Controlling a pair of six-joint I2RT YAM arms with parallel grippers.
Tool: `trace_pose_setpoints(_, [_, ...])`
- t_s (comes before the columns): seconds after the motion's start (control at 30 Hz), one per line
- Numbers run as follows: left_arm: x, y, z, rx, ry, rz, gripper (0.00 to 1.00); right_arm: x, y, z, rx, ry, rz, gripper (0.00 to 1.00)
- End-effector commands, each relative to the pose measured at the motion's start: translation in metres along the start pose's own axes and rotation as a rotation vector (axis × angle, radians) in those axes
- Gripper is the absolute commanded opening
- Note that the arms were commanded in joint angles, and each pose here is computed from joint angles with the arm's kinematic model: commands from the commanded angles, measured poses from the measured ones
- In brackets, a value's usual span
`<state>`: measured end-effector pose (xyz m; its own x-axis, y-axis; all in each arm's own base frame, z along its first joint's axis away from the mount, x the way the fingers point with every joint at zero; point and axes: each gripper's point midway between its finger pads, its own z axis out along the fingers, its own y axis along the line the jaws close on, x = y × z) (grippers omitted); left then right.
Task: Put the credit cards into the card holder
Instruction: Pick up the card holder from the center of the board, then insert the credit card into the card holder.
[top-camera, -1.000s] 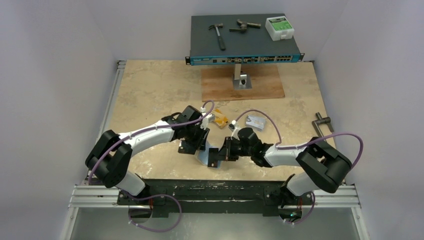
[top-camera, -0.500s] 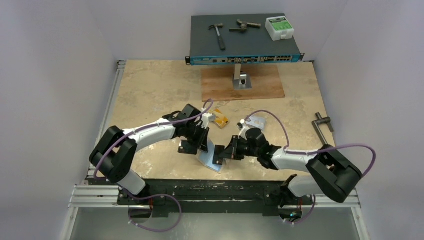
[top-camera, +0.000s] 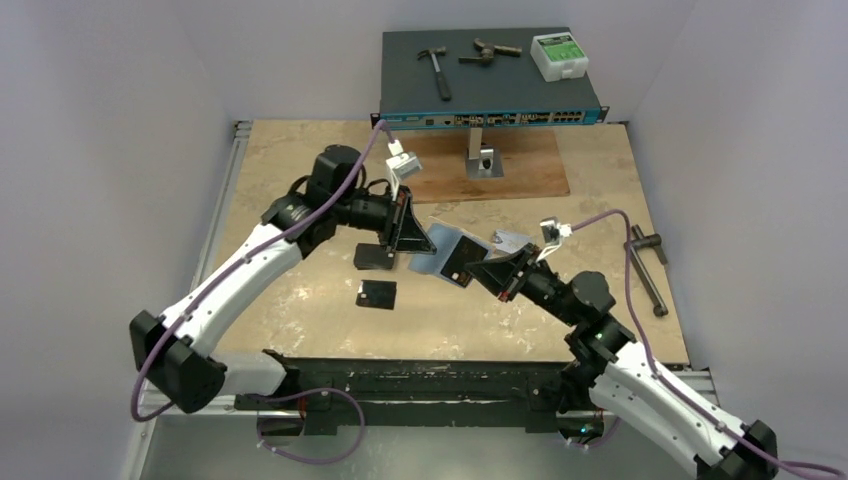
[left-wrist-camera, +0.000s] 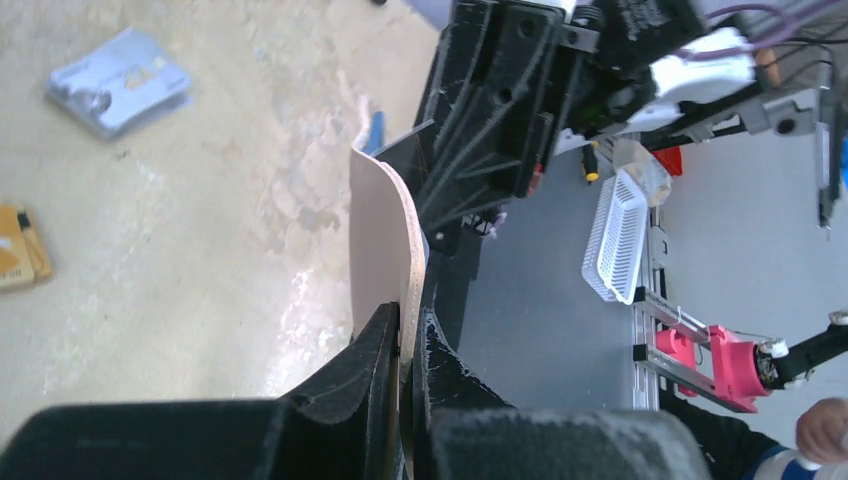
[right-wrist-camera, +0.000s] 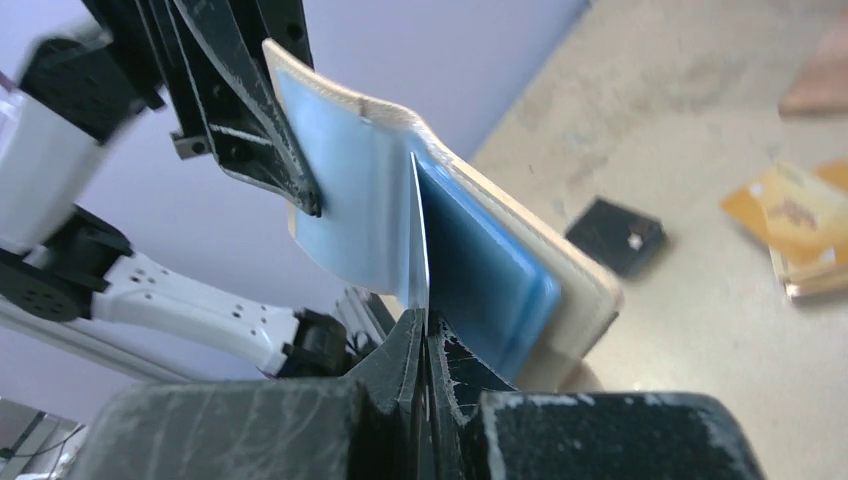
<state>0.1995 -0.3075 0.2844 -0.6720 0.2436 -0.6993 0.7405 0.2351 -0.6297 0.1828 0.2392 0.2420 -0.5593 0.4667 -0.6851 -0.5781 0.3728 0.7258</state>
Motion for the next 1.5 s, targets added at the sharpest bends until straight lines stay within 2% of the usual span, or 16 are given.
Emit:
trace_pose_setpoints(0.0, [-0.014, -0.056, -0.024, 0.16, -0.071, 0.086, 0.0, -0.049, 0.029, -0.012, -0.03, -0.168, -0.135, 0.0])
trace_pose_setpoints(0.17, [-0.018, -0.07, -0.033, 0.171, -0.097, 0.097, 0.0, -0.083, 0.072, -0.023, -0.131, -0.26, -0.204, 0.0])
trace_pose_setpoints(0.37, [-0.052, -0.1, -0.053, 0.172, -0.176, 0.231, 0.0, -0.089, 0.108, -0.021, -0.291, -0.255, -0.192, 0.0])
trace_pose_setpoints(0.5, [-0.068, -0.117, -0.065, 0.164, -0.227, 0.293, 0.0, -0.093, 0.117, -0.023, -0.318, -0.263, -0.19, 0.0])
trace_pose_setpoints(0.87, [-0.072, -0.126, -0.073, 0.156, -0.271, 0.298, 0.0, -0.114, 0.145, -0.033, -0.43, -0.36, -0.157, 0.0])
trace_pose_setpoints(1.0, [-0.072, -0.127, -0.074, 0.161, -0.273, 0.291, 0.0, -0.117, 0.155, -0.027, -0.482, -0.356, -0.148, 0.0])
trace_pose_setpoints(1.47, [-0.072, -0.129, -0.074, 0.173, -0.283, 0.286, 0.0, -0.117, 0.16, -0.012, -0.508, -0.346, -0.13, 0.0])
